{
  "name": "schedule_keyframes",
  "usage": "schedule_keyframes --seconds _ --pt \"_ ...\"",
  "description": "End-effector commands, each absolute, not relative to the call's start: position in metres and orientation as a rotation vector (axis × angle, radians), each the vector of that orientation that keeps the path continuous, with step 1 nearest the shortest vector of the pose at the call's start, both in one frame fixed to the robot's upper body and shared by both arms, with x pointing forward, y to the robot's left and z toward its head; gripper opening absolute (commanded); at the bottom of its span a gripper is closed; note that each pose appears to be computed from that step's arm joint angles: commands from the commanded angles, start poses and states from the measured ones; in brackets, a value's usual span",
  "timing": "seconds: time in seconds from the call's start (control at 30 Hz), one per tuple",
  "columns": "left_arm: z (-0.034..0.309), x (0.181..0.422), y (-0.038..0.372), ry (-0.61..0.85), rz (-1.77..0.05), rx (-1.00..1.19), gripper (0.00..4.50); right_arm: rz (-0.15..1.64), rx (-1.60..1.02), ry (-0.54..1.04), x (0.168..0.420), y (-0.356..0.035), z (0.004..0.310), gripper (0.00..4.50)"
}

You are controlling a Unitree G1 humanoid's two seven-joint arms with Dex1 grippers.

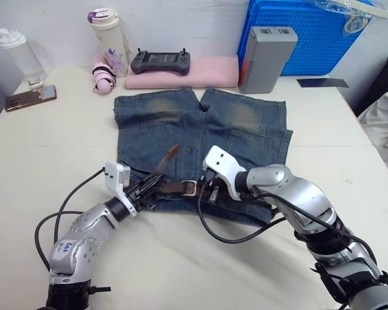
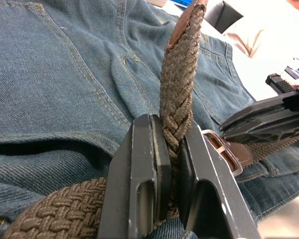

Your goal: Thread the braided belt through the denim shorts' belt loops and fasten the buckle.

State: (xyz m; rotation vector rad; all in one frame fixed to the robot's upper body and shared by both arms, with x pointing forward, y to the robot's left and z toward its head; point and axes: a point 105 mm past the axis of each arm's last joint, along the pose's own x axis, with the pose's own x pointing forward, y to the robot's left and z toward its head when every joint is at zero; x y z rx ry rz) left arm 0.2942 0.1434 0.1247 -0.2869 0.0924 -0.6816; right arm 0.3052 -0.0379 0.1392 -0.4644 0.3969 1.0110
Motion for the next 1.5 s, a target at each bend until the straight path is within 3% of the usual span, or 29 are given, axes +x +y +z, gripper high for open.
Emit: schedule_keyframes --seconds 0.03,0.77,1.07,1.5 --pt "0.131 0.293 0.142 0.076 -0.699 -0.266 0.00 1.033 -0.467 0.344 0.298 -0.030 0.148 0.05" --pt "0.129 0.293 0.139 0.082 -0.705 -0.267 0.00 1.081 -0.519 0.322 0.296 0.001 0.146 0.05" --pt "0.132 0.296 0.143 0.073 -0.717 -0.227 0.00 1.106 -0.483 0.222 0.305 -0.008 0.198 0.05" --pt "0.134 0.295 0.140 0.070 -0.727 -0.225 0.00 1.095 -0.569 0.287 0.303 -0.001 0.151 0.05"
